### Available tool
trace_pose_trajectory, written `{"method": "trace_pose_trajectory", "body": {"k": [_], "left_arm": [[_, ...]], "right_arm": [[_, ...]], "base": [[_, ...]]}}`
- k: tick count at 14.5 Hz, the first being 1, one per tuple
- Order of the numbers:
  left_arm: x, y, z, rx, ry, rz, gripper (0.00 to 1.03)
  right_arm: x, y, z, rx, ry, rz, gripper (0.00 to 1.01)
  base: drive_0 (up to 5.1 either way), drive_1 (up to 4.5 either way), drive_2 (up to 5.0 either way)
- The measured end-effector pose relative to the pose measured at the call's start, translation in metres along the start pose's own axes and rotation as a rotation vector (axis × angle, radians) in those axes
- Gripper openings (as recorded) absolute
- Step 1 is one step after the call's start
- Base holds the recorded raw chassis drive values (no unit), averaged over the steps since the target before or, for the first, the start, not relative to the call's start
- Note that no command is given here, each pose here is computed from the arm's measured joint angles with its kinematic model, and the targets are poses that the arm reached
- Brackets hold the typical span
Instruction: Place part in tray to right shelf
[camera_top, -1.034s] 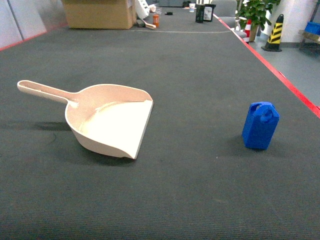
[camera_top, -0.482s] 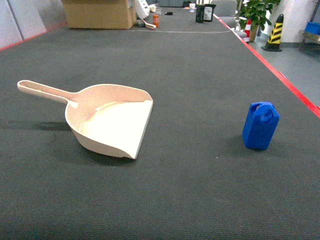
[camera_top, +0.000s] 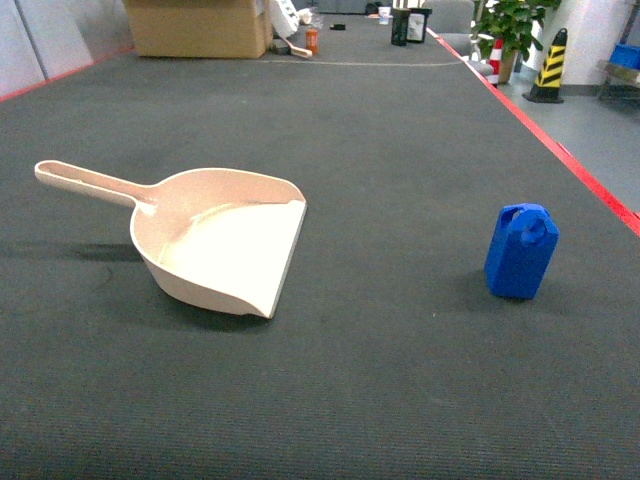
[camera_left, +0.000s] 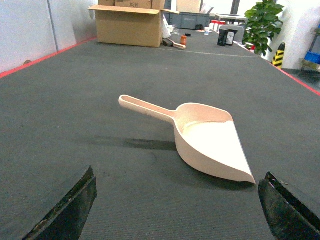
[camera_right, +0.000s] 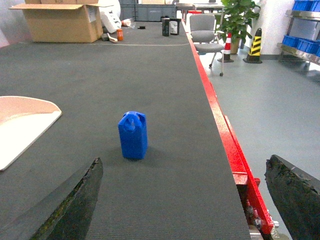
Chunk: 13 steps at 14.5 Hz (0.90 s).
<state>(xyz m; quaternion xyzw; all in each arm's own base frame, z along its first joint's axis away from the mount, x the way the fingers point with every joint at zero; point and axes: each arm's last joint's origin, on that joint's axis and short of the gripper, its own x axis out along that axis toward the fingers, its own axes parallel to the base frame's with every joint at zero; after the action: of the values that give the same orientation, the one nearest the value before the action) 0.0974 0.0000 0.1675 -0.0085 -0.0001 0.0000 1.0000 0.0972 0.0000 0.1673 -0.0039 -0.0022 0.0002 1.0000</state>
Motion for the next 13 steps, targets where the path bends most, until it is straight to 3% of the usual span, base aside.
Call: {"method": "trace_pose_trajectory", "body": {"k": [9,10,11,12,13], "left_arm": [[0.000,0.000,0.000,0.000,0.000,0.000,0.98],[0.000,0.000,-0.002,-0.001,0.033,0.014,0.98],[0.002,0.000,-0.002,-0.019,0.248,0.108,0.98],[0.009,0.004,-0.001,-0.078,0.296,0.128,0.98],[0.018,0.007,0.000,-0.186,0.304,0.119,0.98]], "right_arm": [[0.000,0.000,0.000,0.000,-0.001,0.000,0.98],[0.000,0.000,0.000,0.000,0.000,0.000,0.98],[0.000,0.000,0.000,0.000,0.000,-0.001,0.98],[0.000,0.000,0.000,0.000,-0.002,0.000,0.98],[0.000,0.000,0.000,0.000,0.000,0.000,0.98]], "base": [[0.0,0.00,0.0],[0.0,0.00,0.0],[0.0,0.00,0.0],[0.0,0.00,0.0],[0.0,0.00,0.0]]}}
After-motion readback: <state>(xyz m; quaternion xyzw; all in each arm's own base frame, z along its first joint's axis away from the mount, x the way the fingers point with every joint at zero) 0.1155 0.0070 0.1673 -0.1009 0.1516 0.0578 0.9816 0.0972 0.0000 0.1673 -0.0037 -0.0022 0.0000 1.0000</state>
